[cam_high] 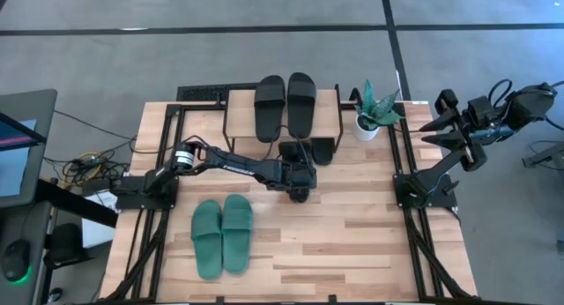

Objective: Pick and place slides into the shelf
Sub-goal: Put the black slide under the shelf

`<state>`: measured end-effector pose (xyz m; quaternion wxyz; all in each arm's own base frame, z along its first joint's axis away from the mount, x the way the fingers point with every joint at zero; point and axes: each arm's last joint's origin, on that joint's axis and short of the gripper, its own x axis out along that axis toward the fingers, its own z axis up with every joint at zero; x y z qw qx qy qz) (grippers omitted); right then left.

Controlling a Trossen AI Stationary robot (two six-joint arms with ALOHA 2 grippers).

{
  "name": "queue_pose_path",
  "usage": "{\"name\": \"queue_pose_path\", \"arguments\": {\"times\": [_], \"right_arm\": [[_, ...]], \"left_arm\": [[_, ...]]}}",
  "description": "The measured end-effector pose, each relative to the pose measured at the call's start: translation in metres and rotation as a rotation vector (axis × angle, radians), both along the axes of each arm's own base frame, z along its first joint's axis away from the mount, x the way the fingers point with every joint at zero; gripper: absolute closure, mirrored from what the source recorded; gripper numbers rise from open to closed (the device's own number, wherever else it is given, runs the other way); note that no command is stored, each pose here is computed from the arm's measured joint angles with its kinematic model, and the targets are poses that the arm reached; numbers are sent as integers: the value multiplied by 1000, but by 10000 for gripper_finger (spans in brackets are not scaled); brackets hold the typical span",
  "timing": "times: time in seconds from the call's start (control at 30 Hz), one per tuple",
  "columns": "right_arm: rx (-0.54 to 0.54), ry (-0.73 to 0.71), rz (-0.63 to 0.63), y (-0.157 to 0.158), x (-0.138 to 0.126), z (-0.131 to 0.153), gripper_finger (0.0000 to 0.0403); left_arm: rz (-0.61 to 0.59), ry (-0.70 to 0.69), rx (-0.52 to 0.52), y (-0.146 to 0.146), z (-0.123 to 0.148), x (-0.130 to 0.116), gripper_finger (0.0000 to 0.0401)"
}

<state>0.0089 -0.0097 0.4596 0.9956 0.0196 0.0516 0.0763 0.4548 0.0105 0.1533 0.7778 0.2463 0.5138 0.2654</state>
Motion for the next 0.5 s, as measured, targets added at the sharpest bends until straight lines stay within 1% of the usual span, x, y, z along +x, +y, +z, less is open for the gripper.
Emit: {"name": "queue_pose_path", "arguments": {"times": [0.07, 0.2, 0.5], "right_arm": [[5, 1, 0, 0, 0, 0, 305], [14, 2, -1, 0, 0, 0, 305], [8, 2, -1, 0, 0, 0, 305]], "left_arm": [[-10, -1, -11, 5, 0, 1, 296], [8, -13, -20, 11, 0, 1, 296], [32, -63, -34, 8, 1, 3, 296]]}}
